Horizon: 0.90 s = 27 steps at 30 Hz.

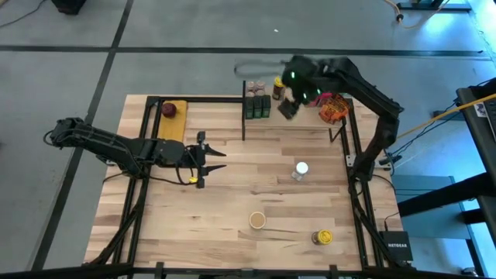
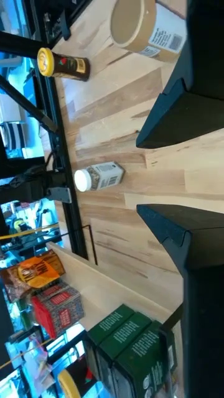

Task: Shelf spices
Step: Put the yellow seasoning bottle on the shelf and align it with the other yellow seasoning bottle

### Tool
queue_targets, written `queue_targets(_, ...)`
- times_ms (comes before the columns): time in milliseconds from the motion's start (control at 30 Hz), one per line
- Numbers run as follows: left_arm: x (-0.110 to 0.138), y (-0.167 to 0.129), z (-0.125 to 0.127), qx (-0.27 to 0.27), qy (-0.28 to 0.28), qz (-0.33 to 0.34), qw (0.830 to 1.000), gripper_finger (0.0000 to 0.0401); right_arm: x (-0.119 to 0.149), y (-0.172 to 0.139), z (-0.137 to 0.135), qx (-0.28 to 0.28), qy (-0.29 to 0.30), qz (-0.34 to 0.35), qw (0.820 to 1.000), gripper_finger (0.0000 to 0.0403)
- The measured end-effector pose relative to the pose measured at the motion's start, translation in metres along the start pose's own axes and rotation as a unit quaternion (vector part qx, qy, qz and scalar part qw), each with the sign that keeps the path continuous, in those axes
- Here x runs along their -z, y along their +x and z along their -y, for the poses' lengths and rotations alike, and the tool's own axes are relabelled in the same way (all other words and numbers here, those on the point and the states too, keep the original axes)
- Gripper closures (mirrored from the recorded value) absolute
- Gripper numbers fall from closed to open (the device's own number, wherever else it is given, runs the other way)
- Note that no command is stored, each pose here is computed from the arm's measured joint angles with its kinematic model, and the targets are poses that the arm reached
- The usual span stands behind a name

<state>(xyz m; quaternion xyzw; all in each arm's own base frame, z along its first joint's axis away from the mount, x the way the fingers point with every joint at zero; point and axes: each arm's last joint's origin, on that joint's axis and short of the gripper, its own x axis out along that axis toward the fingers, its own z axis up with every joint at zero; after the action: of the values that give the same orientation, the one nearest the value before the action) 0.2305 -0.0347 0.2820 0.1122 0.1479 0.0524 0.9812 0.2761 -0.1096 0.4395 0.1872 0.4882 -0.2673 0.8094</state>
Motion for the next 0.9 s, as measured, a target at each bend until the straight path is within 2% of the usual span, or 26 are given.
queue_targets(133,0.000,0.000,0.000,0.000,-0.004,0.000,1.000,0.0251,0.026,-0.021,-0.038,-0.035,-0.057,0.010,0.998,0.0129)
queue_targets(267,0.000,0.000,0.000,0.000,-0.003,0.001,1.000,0.0251,0.052,-0.042,-0.073,-0.094,-0.112,0.013,0.989,0.0129)
queue_targets(433,0.000,0.000,0.000,0.000,-0.003,0.002,1.000,0.0251,0.079,-0.056,-0.106,-0.088,-0.169,0.034,0.981,0.0129)
queue_targets(533,0.000,0.000,0.000,-0.001,-0.005,0.002,1.000,0.0251,0.091,-0.059,-0.119,-0.096,-0.171,0.032,0.980,0.0129)
queue_targets(700,0.000,0.000,0.000,0.000,-0.004,0.000,1.000,0.0251,0.117,-0.052,-0.125,-0.050,-0.173,0.029,0.983,0.0129)
queue_targets(900,0.000,0.000,0.000,0.000,-0.001,-0.001,1.000,0.0251,0.163,-0.035,-0.101,-0.003,-0.114,-0.001,0.993,0.0129)
